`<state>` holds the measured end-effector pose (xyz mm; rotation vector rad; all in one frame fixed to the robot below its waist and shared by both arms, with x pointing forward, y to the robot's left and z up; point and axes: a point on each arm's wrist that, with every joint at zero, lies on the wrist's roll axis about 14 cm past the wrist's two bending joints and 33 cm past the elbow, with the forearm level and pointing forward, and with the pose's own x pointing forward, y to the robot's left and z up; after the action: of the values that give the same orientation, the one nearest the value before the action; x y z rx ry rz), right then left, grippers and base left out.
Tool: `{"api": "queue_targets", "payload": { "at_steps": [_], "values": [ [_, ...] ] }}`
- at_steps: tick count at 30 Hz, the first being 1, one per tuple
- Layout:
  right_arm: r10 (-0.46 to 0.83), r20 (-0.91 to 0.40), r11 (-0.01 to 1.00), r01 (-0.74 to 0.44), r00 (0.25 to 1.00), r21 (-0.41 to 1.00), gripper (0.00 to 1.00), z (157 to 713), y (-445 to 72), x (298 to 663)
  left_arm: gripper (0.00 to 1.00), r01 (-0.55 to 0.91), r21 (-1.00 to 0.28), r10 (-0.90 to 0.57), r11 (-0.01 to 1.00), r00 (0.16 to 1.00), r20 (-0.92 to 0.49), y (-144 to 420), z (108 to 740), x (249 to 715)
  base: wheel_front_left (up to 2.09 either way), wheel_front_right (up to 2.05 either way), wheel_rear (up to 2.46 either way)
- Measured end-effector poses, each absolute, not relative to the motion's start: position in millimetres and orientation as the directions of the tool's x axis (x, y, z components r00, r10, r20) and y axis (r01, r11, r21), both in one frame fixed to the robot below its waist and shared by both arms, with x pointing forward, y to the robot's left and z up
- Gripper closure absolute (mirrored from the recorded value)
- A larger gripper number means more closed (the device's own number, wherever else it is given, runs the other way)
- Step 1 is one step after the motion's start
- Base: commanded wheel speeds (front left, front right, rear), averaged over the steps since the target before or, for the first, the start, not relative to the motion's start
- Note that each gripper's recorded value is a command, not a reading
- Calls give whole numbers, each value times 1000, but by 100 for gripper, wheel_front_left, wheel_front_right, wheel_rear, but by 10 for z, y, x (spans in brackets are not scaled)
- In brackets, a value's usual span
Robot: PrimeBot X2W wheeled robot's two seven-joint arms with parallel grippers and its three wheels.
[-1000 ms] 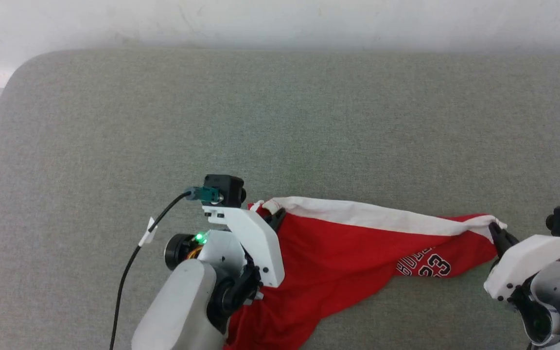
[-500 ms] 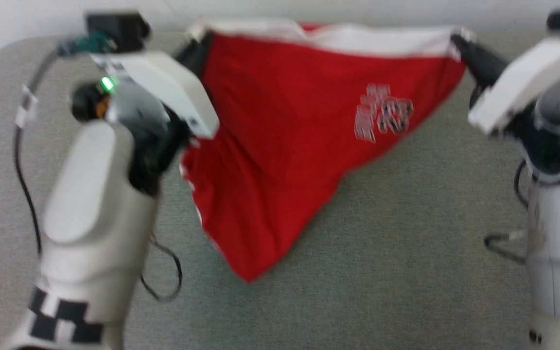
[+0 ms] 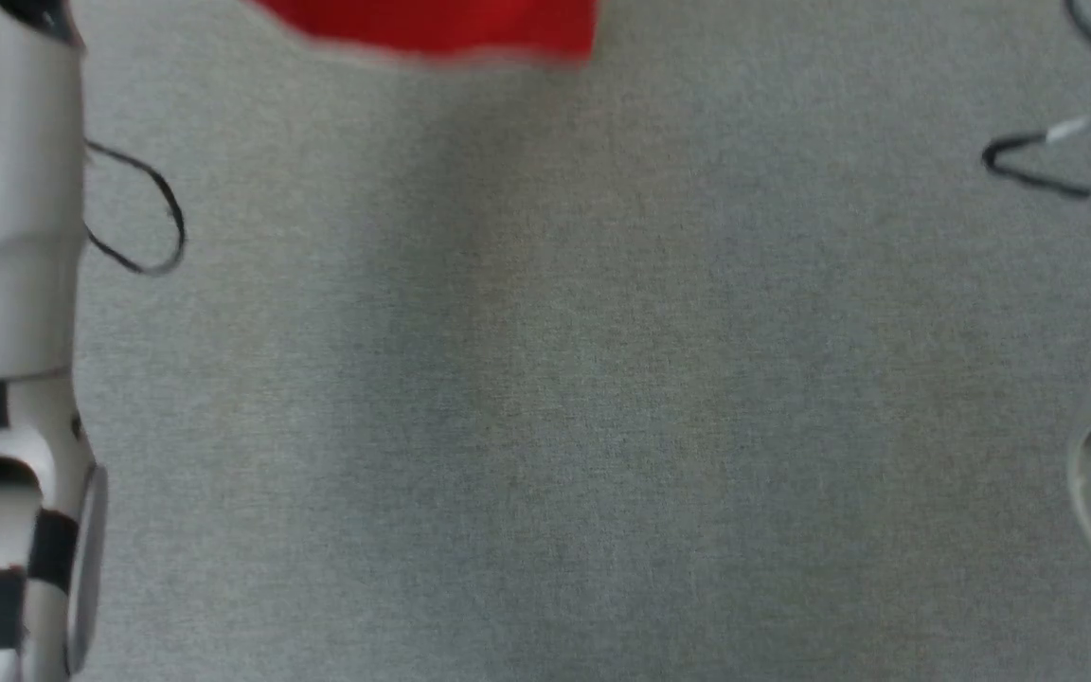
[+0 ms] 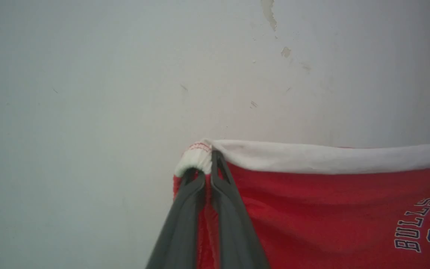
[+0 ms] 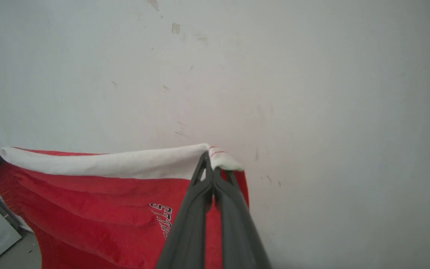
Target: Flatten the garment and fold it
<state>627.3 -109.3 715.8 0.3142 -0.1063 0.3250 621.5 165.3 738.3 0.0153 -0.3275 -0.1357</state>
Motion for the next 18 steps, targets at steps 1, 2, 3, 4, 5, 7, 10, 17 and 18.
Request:
{"api": "queue_targets", "payload": {
  "at_steps": [1,2,3,4,5,7,10,17,18],
  "values": [
    [287,182,901,-329,941,283,100,7226,-1106,6316,100,125,43,-132,991,930,343,1649,7425,6250,0,0,0],
    [273,213,904,-327,938,278,100,7290,-1125,6357,100,117,50,-127,992,922,366,1656,7458,6286,0,0,0],
    [256,246,908,-320,935,271,100,7342,-1154,6396,100,110,46,-119,993,915,385,1666,7470,6325,0,0,0],
    [241,271,908,-315,932,276,100,7377,-1183,6433,100,106,43,-114,993,911,396,1672,7460,6364,0,0,0],
    [231,285,909,-311,930,278,100,7384,-1203,6471,100,104,41,-112,994,910,400,1673,7420,6404,0,0,0],
    [226,280,913,-303,933,273,100,7321,-1204,6551,100,111,46,-120,993,918,379,1646,7244,6492,0,0,0],
    [232,241,916,-295,942,273,100,7094,-1173,6652,100,126,40,-132,991,929,345,1619,6961,6595,0,0,0],
    [280,126,907,-305,952,290,100,6454,-1020,6646,100,166,-23,-154,986,955,253,1583,6273,6581,0,0,0],
    [287,116,904,-309,951,296,100,6388,-1008,6610,100,172,-32,-159,985,956,247,1583,6213,6546,0,0,0]
  ]
}}
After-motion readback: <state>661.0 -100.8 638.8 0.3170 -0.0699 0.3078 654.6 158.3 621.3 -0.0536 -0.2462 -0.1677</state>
